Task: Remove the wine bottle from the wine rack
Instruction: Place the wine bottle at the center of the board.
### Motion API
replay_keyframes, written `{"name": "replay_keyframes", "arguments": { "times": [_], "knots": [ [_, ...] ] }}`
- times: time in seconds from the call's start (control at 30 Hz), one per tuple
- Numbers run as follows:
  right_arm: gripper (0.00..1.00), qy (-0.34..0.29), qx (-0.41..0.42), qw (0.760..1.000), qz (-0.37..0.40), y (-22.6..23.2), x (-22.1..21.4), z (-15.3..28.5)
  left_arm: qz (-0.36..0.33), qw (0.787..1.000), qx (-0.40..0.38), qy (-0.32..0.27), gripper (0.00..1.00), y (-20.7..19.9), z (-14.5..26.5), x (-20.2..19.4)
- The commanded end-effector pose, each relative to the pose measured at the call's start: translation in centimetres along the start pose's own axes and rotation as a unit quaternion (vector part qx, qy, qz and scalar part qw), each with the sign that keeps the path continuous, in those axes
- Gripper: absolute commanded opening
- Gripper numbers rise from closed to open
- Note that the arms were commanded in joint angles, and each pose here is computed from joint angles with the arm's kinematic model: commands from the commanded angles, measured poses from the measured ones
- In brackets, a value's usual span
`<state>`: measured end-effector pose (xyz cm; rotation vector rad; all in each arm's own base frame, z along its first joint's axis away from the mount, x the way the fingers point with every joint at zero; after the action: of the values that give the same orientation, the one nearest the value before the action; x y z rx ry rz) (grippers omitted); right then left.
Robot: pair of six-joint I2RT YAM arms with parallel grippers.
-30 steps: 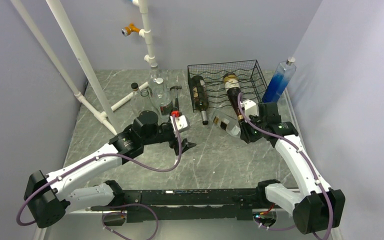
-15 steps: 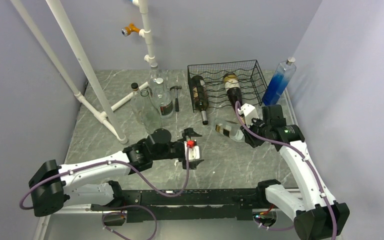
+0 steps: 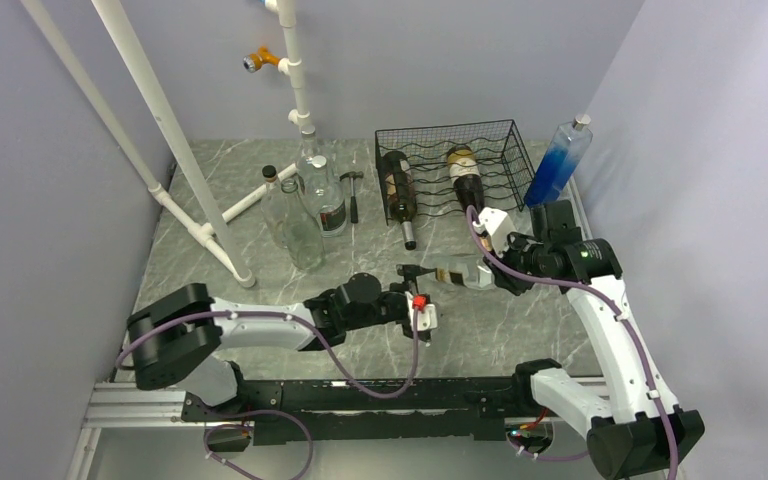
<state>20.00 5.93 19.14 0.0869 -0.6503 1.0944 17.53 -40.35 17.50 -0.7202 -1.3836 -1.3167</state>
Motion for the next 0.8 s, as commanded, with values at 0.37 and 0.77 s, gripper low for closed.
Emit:
{"name": "replay_keyframes", "arguments": {
  "times": [0.37, 0.77],
  "knots": [
    [0.0, -0.082, 0.036, 0.995, 0.037, 0.0, 4.8, 1.8, 0.052, 0.984, 0.077, -0.149, 0.99, 2.8, -6.1, 5.4],
    [0.0, -0.088, 0.045, 0.994, 0.05, 0.4, 5.8, 1.6, 0.089, 0.985, 0.059, -0.138, 0.98, 2.0, -8.0, 4.4]
  ]
}}
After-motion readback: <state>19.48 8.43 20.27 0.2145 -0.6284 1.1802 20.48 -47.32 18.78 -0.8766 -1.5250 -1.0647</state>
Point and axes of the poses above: each gripper's point midway between its finger pads, its own z axis back along the fingers, its own y axis along the line the jaws close on, x = y × z, the point moved 1 cm from there along z, back along the fingers, and after that the axes turned 12 degrees about z, right-handed, at the moved point
